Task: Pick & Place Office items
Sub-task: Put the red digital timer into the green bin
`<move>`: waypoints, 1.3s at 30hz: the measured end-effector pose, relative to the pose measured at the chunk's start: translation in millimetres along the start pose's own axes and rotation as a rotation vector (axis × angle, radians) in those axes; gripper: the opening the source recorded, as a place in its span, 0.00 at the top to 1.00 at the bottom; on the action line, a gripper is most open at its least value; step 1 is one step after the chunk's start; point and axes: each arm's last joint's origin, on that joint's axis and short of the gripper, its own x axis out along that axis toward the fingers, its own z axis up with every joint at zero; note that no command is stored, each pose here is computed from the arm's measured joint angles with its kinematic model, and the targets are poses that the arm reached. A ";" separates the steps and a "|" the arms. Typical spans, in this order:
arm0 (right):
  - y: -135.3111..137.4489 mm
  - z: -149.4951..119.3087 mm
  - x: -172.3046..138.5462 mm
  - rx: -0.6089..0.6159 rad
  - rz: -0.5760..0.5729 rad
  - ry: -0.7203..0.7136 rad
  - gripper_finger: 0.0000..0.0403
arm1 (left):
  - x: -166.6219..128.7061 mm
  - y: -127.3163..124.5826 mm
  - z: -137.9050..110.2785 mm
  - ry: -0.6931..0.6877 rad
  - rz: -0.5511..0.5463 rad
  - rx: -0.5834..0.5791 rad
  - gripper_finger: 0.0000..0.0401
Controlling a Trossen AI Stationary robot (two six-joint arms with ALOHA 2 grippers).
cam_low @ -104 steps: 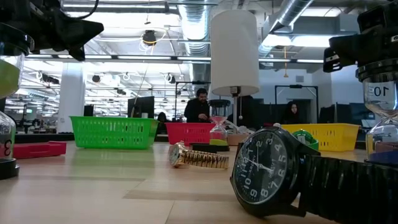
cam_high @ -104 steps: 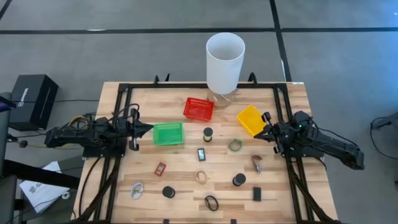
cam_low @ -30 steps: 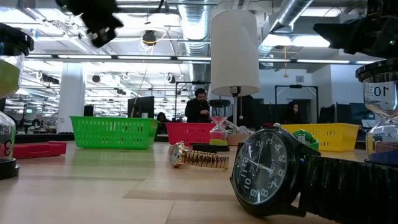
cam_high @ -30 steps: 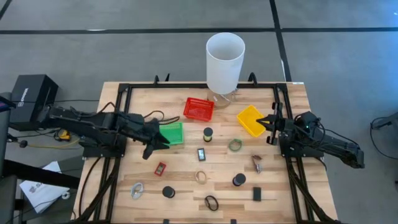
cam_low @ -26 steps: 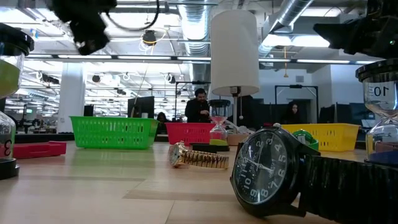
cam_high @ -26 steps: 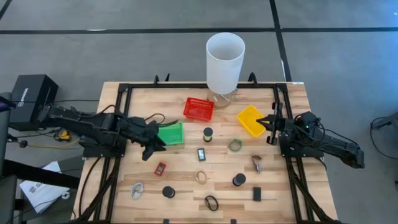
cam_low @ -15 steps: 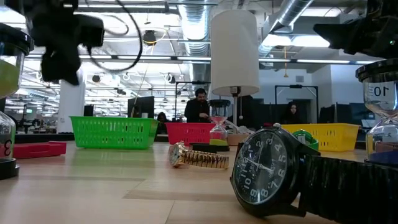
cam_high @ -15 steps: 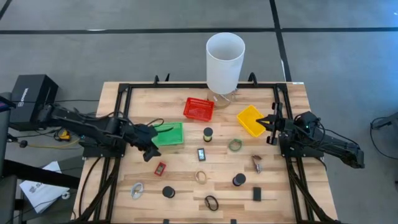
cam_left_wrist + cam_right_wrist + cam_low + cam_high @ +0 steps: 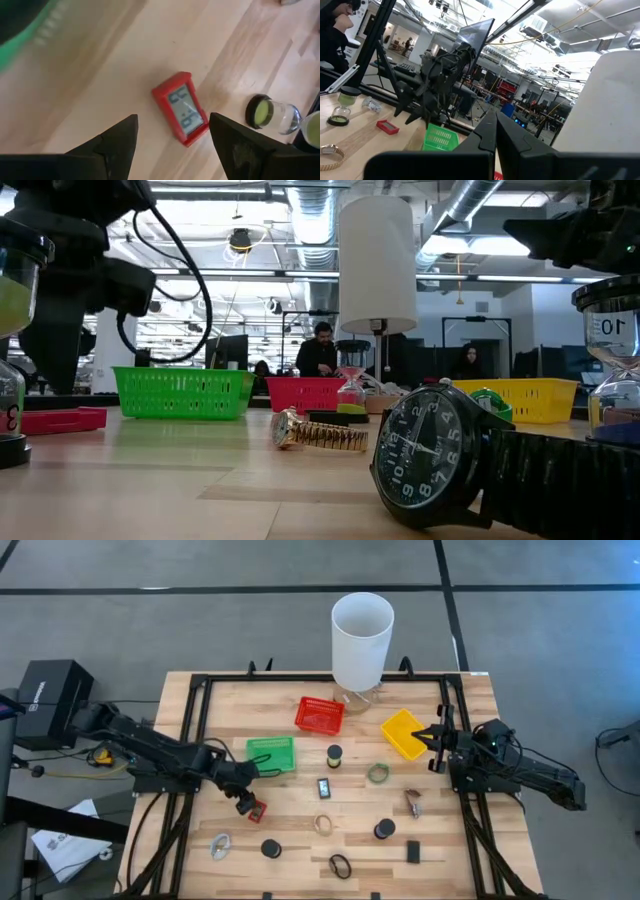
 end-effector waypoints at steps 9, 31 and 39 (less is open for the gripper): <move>0.0 -0.1 0.0 0.000 0.000 0.001 1.00 | 21.1 -2.5 0.2 0.038 0.025 -0.139 0.41; 2.9 -7.0 -0.3 0.026 0.030 0.069 1.00 | 37.6 -5.0 2.1 0.062 0.023 -0.230 0.55; 2.9 -7.0 -0.3 0.027 0.030 0.069 1.00 | 37.1 -10.1 -3.8 0.084 0.036 -0.175 0.59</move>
